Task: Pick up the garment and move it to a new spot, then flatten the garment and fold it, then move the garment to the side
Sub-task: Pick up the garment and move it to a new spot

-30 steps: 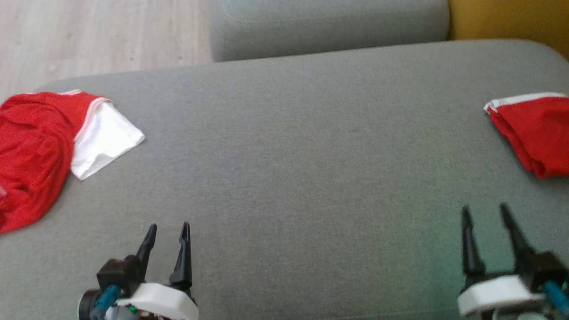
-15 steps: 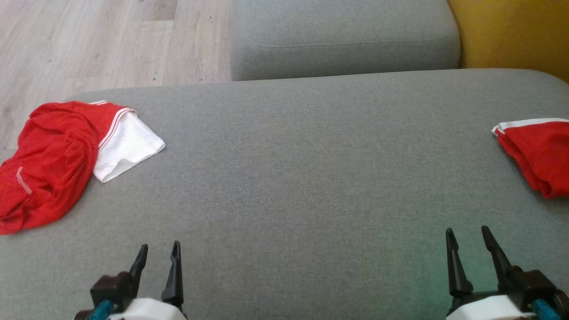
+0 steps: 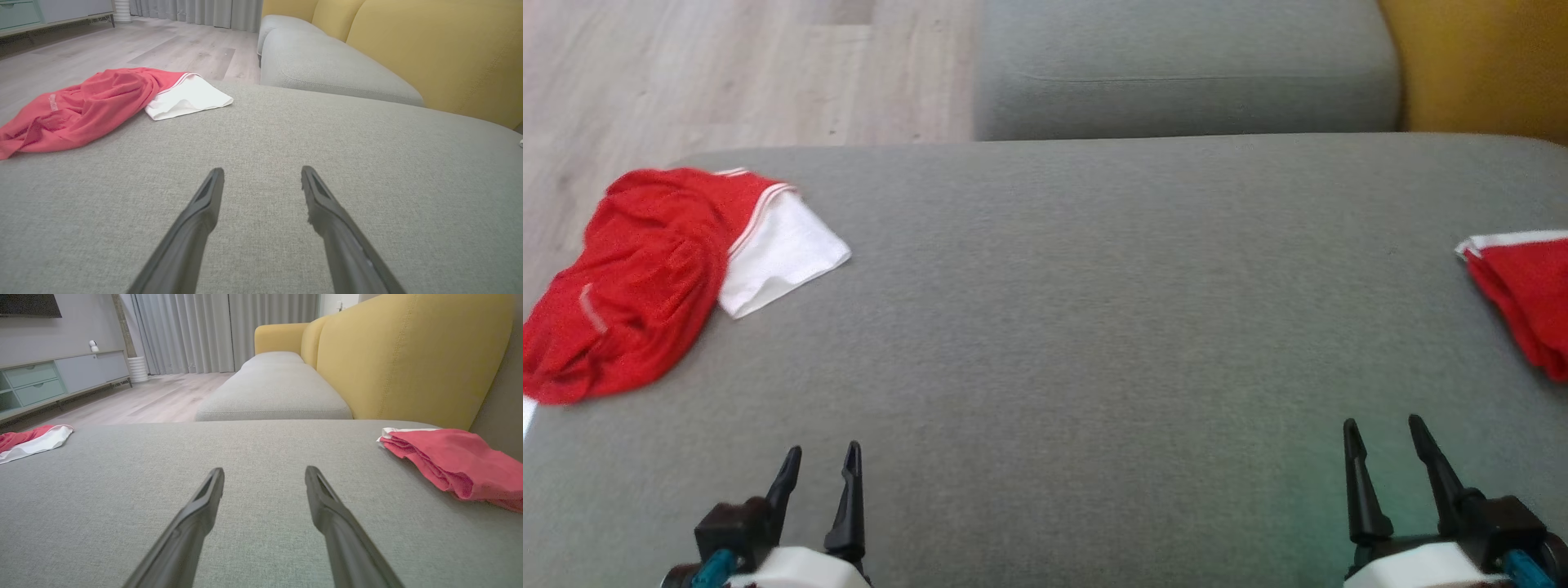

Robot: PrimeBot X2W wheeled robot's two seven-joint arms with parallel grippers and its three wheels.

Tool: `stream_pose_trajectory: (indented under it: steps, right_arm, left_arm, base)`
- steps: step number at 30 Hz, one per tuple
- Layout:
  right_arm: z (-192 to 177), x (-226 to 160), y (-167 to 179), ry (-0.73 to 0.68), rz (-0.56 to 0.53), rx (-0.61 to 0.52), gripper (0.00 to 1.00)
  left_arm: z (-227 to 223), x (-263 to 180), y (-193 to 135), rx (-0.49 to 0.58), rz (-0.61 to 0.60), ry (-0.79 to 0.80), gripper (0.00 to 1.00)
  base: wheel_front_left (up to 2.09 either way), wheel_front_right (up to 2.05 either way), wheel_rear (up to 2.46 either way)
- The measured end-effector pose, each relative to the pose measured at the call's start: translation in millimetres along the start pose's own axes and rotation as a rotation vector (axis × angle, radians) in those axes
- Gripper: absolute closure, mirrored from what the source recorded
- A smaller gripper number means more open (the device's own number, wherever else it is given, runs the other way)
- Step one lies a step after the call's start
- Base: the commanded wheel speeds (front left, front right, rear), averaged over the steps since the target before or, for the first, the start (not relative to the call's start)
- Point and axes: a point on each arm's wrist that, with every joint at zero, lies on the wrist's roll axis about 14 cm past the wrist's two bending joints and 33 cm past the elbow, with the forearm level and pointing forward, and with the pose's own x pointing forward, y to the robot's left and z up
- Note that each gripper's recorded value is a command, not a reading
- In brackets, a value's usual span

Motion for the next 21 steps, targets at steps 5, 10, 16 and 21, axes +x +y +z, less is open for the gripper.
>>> stream_pose_trajectory:
  steps: [5,10,16,21]
  right_arm:
    - [-5,7,19,0.021,0.064,0.005,0.0]
    - [-10,17,52,0.043,0.173,0.014,0.0]
    - [-10,26,88,0.048,0.288,0.006,0.0]
    - [-11,29,106,0.053,0.349,-0.001,0.0]
  left_arm:
    - [1,-10,14,-0.011,0.053,-0.011,0.0]
    - [1,-30,37,-0.029,0.149,-0.024,0.0]
    - [-3,-56,63,-0.05,0.261,-0.03,0.0]
    - [-2,-70,74,-0.061,0.311,-0.045,0.0]
  base:
    - [0.0,0.0,0.0]
    - [0.0,0.0,0.0]
    - [0.0,0.0,0.0]
    - [0.0,0.0,0.0]
